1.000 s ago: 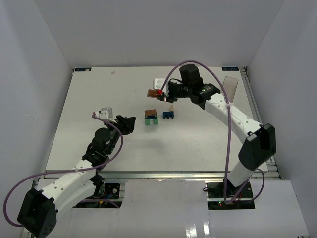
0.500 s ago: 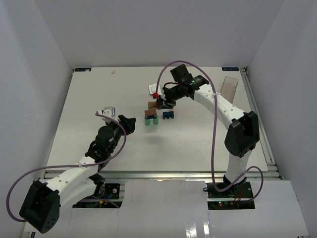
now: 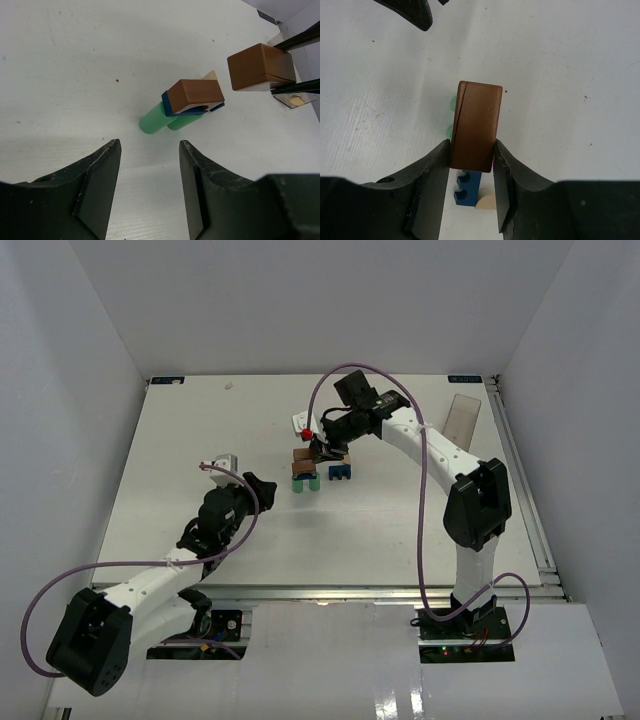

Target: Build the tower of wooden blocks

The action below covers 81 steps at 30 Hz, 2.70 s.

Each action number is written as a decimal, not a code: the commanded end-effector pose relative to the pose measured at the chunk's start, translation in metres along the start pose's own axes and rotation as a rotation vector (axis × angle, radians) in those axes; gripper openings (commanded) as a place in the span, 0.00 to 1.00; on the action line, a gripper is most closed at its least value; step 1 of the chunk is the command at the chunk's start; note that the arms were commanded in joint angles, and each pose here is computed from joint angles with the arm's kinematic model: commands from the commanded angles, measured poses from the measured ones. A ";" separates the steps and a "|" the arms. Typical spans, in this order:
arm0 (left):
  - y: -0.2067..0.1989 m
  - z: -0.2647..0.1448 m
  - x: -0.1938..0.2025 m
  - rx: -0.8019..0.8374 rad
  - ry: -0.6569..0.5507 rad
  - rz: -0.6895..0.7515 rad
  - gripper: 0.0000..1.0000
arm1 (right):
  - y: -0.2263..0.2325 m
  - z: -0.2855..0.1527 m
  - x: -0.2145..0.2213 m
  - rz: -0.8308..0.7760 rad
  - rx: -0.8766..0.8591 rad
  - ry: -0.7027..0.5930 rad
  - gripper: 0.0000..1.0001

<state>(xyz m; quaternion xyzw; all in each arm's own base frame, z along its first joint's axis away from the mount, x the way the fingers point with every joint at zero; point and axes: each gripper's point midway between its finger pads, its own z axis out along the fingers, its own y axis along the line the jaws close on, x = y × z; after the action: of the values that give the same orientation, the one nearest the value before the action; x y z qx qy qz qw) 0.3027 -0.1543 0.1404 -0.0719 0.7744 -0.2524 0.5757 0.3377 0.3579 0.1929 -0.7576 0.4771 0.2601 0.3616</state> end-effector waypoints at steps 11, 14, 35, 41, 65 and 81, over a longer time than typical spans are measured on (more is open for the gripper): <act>-0.010 0.013 -0.010 0.028 0.010 -0.025 0.61 | -0.008 0.008 -0.004 -0.017 -0.001 0.032 0.09; -0.009 0.013 -0.009 0.026 0.014 -0.026 0.61 | -0.007 0.011 -0.002 -0.014 -0.005 0.041 0.09; -0.012 0.013 -0.010 0.045 0.019 -0.029 0.62 | -0.009 0.026 0.001 0.014 0.026 0.073 0.13; -0.013 0.012 -0.010 0.049 0.017 -0.030 0.63 | -0.009 0.026 0.004 0.024 0.031 0.084 0.14; -0.014 0.012 -0.010 0.055 0.015 -0.030 0.63 | -0.010 0.026 0.010 0.053 0.048 0.111 0.17; -0.014 0.012 -0.010 0.055 0.014 -0.028 0.63 | -0.006 0.028 0.013 0.060 0.036 0.112 0.20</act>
<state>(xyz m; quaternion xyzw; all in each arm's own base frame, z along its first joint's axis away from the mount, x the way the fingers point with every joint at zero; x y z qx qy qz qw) 0.3088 -0.1631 0.1318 -0.0638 0.7893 -0.2676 0.5489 0.3488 0.3690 0.1608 -0.7528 0.5305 0.2114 0.3274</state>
